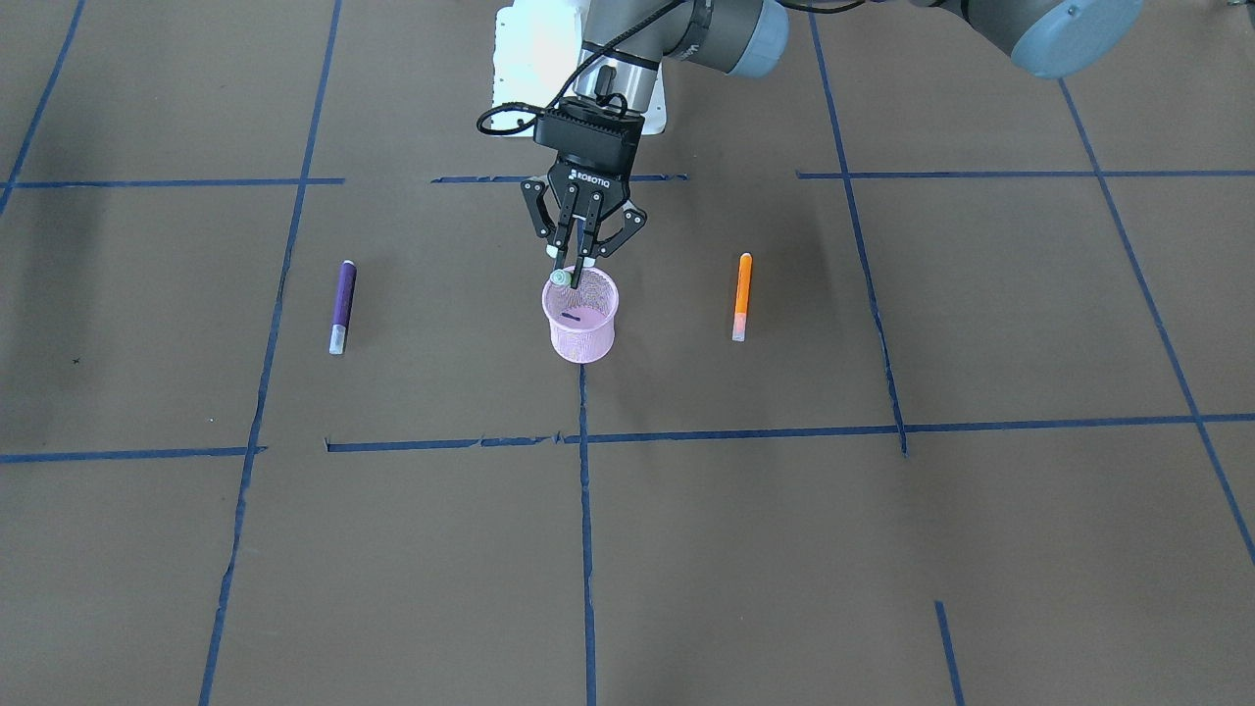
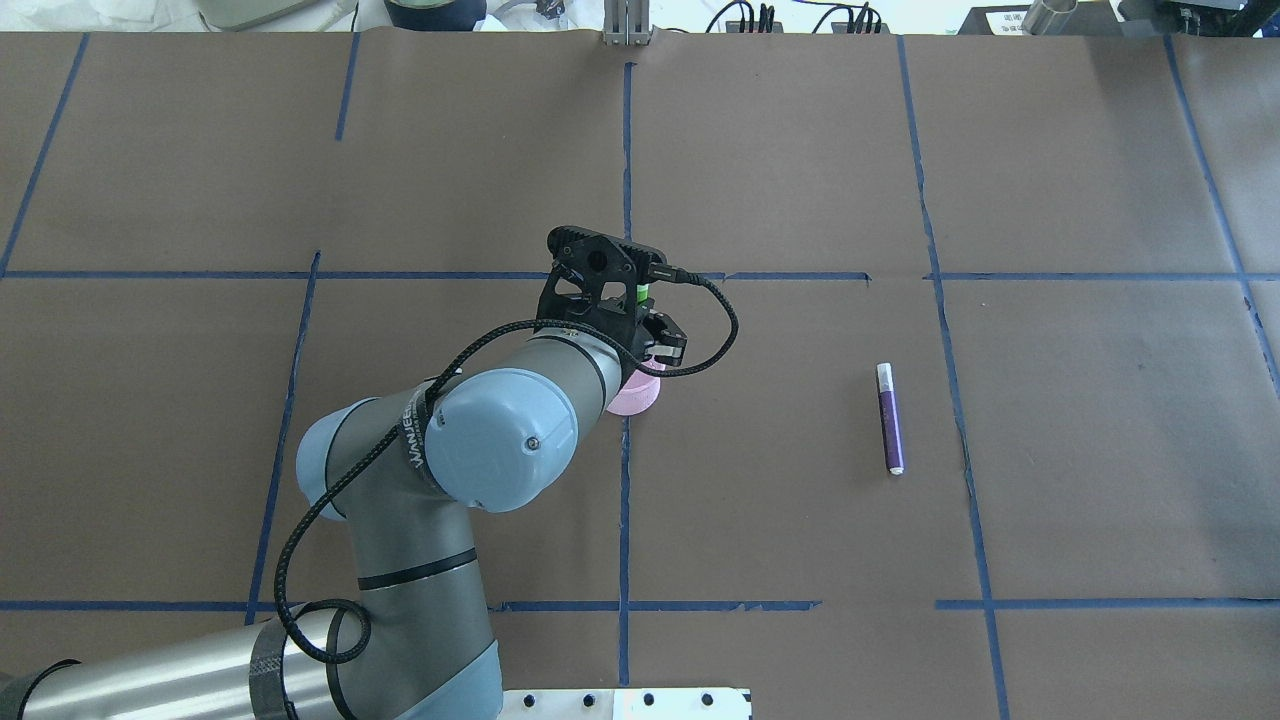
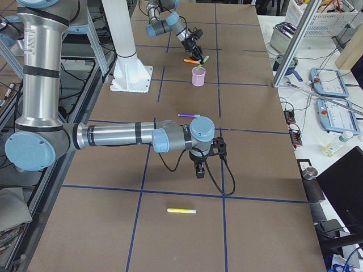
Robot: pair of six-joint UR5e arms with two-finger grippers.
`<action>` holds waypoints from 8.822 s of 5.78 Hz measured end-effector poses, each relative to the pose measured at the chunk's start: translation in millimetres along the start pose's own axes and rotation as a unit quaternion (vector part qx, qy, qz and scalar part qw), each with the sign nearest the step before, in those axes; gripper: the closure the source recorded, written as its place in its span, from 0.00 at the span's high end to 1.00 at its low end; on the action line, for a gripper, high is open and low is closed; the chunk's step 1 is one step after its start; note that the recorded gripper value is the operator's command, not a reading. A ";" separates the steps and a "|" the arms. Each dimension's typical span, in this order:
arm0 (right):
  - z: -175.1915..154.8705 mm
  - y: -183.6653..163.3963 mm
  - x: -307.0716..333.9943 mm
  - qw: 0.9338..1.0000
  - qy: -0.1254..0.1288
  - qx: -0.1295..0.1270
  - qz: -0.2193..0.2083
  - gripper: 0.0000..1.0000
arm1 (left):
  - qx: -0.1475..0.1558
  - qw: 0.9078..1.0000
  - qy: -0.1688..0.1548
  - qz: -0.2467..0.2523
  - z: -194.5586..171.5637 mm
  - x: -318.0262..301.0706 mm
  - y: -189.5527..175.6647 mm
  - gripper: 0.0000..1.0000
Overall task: Collect pens into pen holder
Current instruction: 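Lower the green marker into the pink cup and open the left gripper, then withdraw the left gripper away from the cup toward the far edge, then grasp the yellow marker with the right gripper and lift it, then carry the yellow marker over the pink cup and release it inside with the right gripper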
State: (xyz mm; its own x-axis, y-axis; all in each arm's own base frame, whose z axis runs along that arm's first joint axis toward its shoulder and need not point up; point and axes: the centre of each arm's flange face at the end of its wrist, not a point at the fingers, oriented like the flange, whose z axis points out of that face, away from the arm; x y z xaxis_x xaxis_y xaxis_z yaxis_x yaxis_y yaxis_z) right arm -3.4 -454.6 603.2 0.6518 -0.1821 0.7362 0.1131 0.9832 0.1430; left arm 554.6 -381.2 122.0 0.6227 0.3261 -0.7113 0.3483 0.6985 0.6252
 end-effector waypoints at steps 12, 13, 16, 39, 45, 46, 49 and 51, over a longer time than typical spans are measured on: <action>116.0 18.7 139.6 0.992 0.017 -0.098 0.080 0.93 | -0.164 0.984 0.014 -0.070 13.9 -277.5 -68.2 1.00; 125.4 20.6 150.0 0.990 0.015 -0.108 0.093 0.90 | -0.173 0.982 0.014 -0.073 10.7 -293.6 -69.2 1.00; 137.5 26.6 162.3 0.987 0.013 -0.121 0.109 0.86 | -0.175 0.981 0.016 -0.077 5.4 -300.1 -71.5 1.00; -9.6 -104.7 -285.9 0.963 -0.125 0.219 -0.090 0.00 | -0.167 0.982 0.034 -0.080 -14.4 -297.5 -81.2 1.00; 106.2 5.3 -652.1 0.861 -0.130 0.491 0.032 0.00 | -0.166 0.982 0.037 -0.078 -14.3 -294.2 -80.8 1.00; 118.4 3.6 -662.2 0.860 -0.119 0.495 0.034 0.02 | -0.166 0.982 0.038 -0.079 -14.2 -293.8 -80.7 1.00; 137.1 0.1 -665.0 0.862 -0.110 0.493 0.041 0.99 | -0.166 0.982 0.038 -0.080 -13.7 -292.6 -81.1 1.00; 139.0 -0.7 -663.7 0.864 -0.106 0.491 0.040 0.99 | -0.166 0.982 0.039 -0.080 -13.8 -292.1 -81.5 1.00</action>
State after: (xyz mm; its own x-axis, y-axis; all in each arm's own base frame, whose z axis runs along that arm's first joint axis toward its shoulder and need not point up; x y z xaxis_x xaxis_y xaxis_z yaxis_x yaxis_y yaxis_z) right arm -540.3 -335.8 206.4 0.4638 -0.2147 0.8595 -0.6844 0.5292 0.5015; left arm 334.7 -524.6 274.3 0.5192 0.2337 -0.8221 0.1825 0.9094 0.3738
